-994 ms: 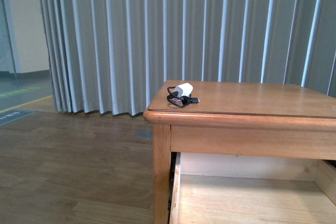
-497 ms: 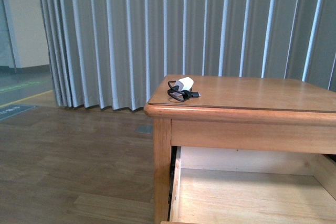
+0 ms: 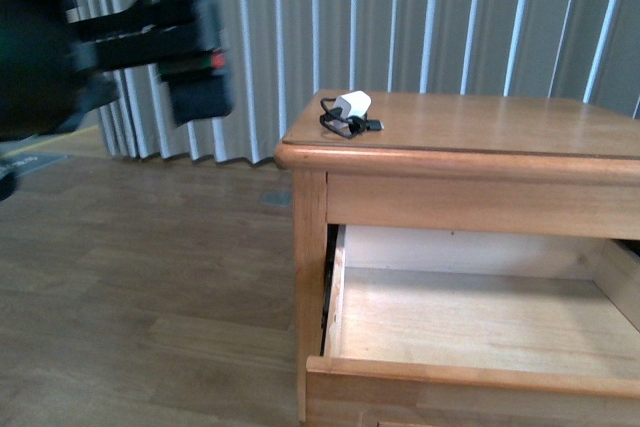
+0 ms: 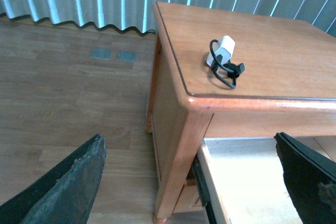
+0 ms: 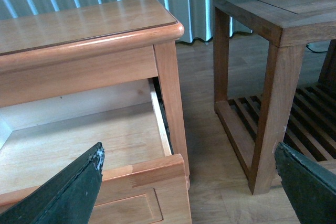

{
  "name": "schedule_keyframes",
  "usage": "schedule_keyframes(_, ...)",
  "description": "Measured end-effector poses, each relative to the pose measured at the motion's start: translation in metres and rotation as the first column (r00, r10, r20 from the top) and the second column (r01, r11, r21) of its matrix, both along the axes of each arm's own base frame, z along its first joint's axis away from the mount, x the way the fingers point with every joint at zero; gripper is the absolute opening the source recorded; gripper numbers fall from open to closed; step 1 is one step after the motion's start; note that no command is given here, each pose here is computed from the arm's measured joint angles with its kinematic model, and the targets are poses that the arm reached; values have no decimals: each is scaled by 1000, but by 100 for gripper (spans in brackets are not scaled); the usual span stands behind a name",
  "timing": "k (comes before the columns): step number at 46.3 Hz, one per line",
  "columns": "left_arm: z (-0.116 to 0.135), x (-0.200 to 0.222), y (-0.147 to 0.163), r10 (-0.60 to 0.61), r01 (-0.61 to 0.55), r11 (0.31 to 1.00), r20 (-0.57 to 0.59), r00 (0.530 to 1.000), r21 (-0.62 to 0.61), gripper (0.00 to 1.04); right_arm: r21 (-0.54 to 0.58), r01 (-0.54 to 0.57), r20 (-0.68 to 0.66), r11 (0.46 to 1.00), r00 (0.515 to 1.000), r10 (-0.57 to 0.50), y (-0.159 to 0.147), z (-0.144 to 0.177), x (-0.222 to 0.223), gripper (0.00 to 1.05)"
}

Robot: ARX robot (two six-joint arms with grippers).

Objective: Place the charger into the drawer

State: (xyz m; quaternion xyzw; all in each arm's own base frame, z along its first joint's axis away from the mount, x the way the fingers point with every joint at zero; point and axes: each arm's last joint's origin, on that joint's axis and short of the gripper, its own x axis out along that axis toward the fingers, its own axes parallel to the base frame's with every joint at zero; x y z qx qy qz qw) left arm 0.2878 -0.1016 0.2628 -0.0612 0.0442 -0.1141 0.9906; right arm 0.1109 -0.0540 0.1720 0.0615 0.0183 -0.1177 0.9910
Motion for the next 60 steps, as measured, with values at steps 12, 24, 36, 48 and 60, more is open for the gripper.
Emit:
schedule_keyframes(12,-1,98,-49,-73,67,995,-73,995,-72,99,0,0,0,1000,1000,0,0,0,0,96)
schedule_keyframes(24,-8,166,-89,-99,83,988,-121,988,-132,99,0,0,0,1000,1000,0,0,0,0,96)
schedule_keyframes(36,-11,215,-123,-117,94,986,-174,978,-138,75,0,0,0,1000,1000,0,0,0,0,96)
schedule_keyframes(48,-12,214,-125,-137,96,977,-212,968,-192,36,0,0,0,1000,1000,0,0,0,0,96)
schedule_keyframes(60,-9,174,-133,-215,166,952,-176,961,-258,24,0,0,0,1000,1000,0,0,0,0,96)
